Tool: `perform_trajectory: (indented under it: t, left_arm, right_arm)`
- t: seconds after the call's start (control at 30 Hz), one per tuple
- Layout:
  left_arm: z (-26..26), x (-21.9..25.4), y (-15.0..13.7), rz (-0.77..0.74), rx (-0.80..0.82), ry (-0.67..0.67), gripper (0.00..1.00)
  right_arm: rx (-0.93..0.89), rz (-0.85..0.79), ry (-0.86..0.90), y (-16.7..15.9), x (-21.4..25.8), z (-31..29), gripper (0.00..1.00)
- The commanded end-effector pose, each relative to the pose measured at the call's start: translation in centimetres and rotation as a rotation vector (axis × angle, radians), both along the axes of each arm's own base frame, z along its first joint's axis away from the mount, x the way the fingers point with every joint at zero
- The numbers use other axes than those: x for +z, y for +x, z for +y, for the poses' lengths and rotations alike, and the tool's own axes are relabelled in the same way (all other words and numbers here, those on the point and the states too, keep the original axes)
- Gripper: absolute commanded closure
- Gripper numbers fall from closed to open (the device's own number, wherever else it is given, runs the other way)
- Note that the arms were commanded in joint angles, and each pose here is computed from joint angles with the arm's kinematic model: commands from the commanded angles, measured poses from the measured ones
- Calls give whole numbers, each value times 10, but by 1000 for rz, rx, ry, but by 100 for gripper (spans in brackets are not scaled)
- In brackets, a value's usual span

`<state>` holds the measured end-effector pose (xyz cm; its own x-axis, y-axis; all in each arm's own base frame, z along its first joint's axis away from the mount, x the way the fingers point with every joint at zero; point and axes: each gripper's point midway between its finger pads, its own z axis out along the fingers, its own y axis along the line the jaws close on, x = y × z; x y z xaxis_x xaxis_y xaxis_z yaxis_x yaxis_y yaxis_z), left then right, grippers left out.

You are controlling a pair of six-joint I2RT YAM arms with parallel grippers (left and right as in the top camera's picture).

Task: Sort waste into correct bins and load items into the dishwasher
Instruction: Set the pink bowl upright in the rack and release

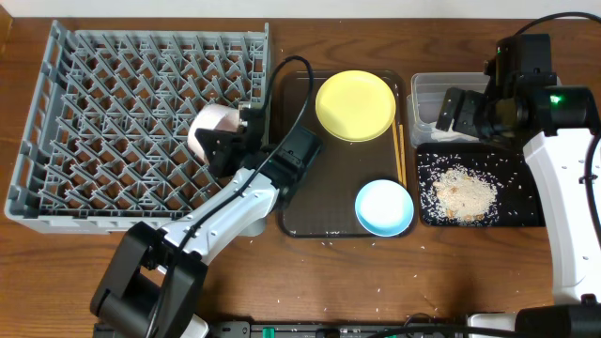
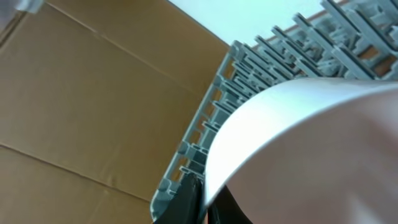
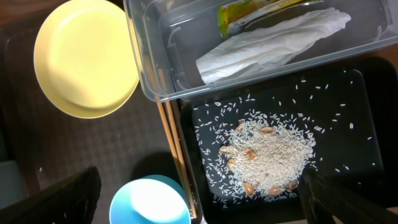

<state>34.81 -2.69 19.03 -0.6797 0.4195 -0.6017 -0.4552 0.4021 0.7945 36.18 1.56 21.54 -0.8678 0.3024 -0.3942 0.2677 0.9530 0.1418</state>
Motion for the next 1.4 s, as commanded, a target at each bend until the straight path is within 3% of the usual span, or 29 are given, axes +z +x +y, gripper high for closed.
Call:
perform_trajectory:
  t: [0.0, 0.33, 0.67, 1.0, 1.07, 1.13, 1.37]
  left_arm:
    - [5, 14, -3, -58, 30, 52, 93]
    - [4, 5, -1, -71, 31, 38, 93]
    - [20, -1, 1, -56, 91, 115, 93]
    - [-12, -21, 0, 51, -26, 51, 92]
    - [-25, -23, -2, 61, -66, 53, 78]
    - [-31, -30, -3, 101, -93, 29, 71]
    - [-46, -60, -6, 291, -160, -176, 60]
  right_arm:
    - [9, 10, -14, -1, -4, -1, 1]
    - [9, 10, -14, -1, -4, 0, 1]
    - [9, 10, -14, -1, -4, -1, 1]
    - [9, 10, -14, -1, -4, 0, 1]
    - [9, 10, -14, -1, -4, -1, 1]
    - [9, 10, -14, -1, -4, -1, 1]
    - [9, 10, -14, -1, -4, -1, 1]
